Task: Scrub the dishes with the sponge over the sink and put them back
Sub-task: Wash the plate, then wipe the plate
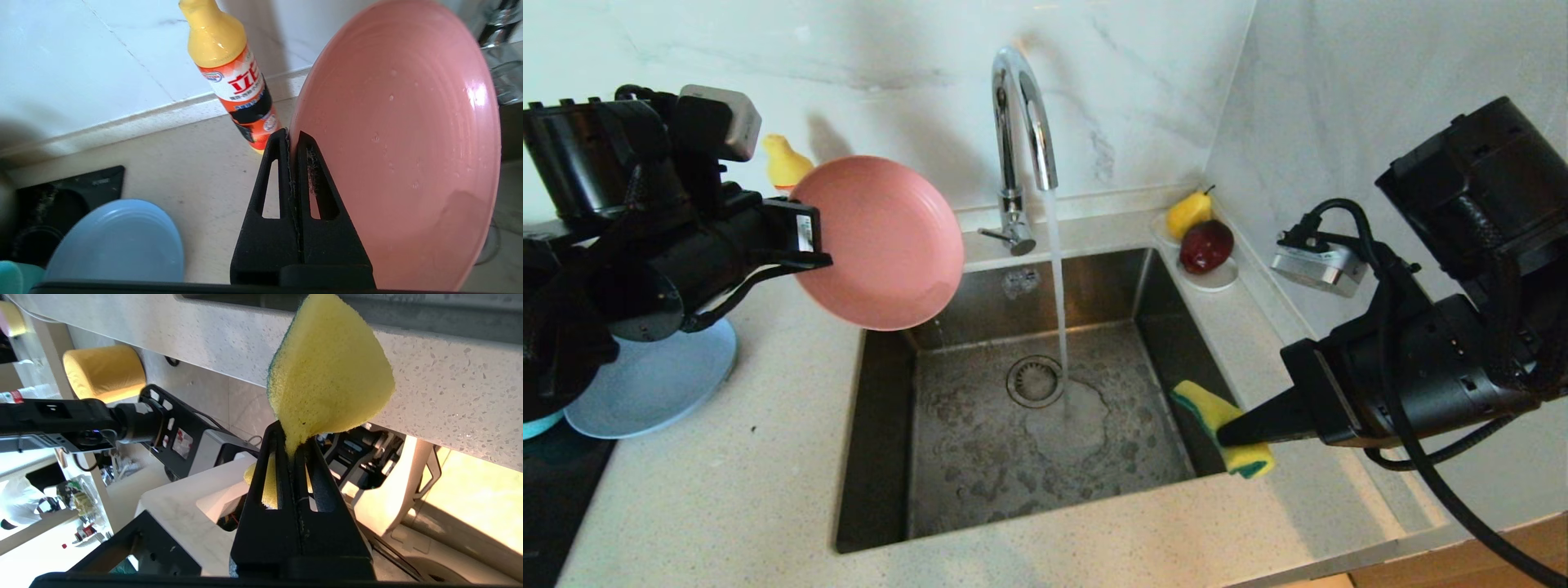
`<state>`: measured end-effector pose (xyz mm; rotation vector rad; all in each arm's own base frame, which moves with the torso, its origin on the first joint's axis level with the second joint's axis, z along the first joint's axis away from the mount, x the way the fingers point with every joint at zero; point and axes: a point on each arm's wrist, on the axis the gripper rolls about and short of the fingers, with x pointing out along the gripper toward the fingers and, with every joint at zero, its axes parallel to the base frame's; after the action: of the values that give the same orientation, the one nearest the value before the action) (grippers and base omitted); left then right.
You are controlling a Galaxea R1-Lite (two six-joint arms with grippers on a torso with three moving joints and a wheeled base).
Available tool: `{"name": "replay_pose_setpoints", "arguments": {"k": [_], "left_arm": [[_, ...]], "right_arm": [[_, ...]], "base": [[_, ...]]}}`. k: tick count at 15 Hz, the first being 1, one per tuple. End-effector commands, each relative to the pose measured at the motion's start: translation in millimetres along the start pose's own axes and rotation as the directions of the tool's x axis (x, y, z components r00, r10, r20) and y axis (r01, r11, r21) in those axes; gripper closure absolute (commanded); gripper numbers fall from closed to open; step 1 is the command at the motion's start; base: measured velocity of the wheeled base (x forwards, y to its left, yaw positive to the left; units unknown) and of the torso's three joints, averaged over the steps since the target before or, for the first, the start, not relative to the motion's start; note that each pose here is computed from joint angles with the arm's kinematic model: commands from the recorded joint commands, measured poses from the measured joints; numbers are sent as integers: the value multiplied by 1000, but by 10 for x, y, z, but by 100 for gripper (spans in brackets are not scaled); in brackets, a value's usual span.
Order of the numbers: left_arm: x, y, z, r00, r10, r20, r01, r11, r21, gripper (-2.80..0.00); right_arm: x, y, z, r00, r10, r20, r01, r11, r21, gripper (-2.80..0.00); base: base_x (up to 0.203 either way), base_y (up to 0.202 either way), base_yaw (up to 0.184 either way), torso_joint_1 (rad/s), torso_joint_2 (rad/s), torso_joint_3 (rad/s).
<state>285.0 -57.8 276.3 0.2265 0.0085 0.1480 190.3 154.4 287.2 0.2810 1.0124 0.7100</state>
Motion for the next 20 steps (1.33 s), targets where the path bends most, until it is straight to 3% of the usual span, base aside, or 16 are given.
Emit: {"name": "replay_pose_setpoints", "arguments": {"k": [1,3,4,5,7,8,14,17,20], "left_arm": [[-70,32,36,1000,-21,-12,21,999,-41,0],[-220,84,69,990,-111,-82,104,991,-88,0],[-323,113,78,974,-181,-134,163,977,-134,0],[-435,145,96,949,-257,-182,222,956,-193,0],[-675,205,136,876,-424,-230,346,885,-312,0],[-732,195,114,858,-454,-240,368,870,-329,0],[-1114,-79,-139,752,-594,-286,515,800,-307,0],[-1215,-163,-271,727,-605,-324,533,795,-290,0],[-1315,-194,-327,714,-628,-310,561,777,-284,0]], "right_arm": [[-97,35,-11,1000,15,23,-15,1000,-5,0],[-205,76,-28,998,34,51,-33,999,-22,0],[-246,88,-37,997,40,61,-39,999,-28,0],[-276,99,-52,997,45,65,-43,998,-34,0],[-322,132,-77,996,59,73,-56,997,-45,0],[-338,141,-82,995,63,76,-59,997,-49,0],[-385,348,-161,990,132,53,-125,986,-109,0],[-290,458,-207,987,158,3,-157,978,-139,0],[-145,591,-214,984,175,-44,-180,970,-164,0]], "base": [[0,0,0,0,0,0],[0,0,0,0,0,0],[0,0,0,0,0,0],[0,0,0,0,0,0],[0,0,0,0,0,0],[0,0,0,0,0,0],[0,0,0,0,0,0],[0,0,0,0,0,0],[0,0,0,0,0,0]]}}
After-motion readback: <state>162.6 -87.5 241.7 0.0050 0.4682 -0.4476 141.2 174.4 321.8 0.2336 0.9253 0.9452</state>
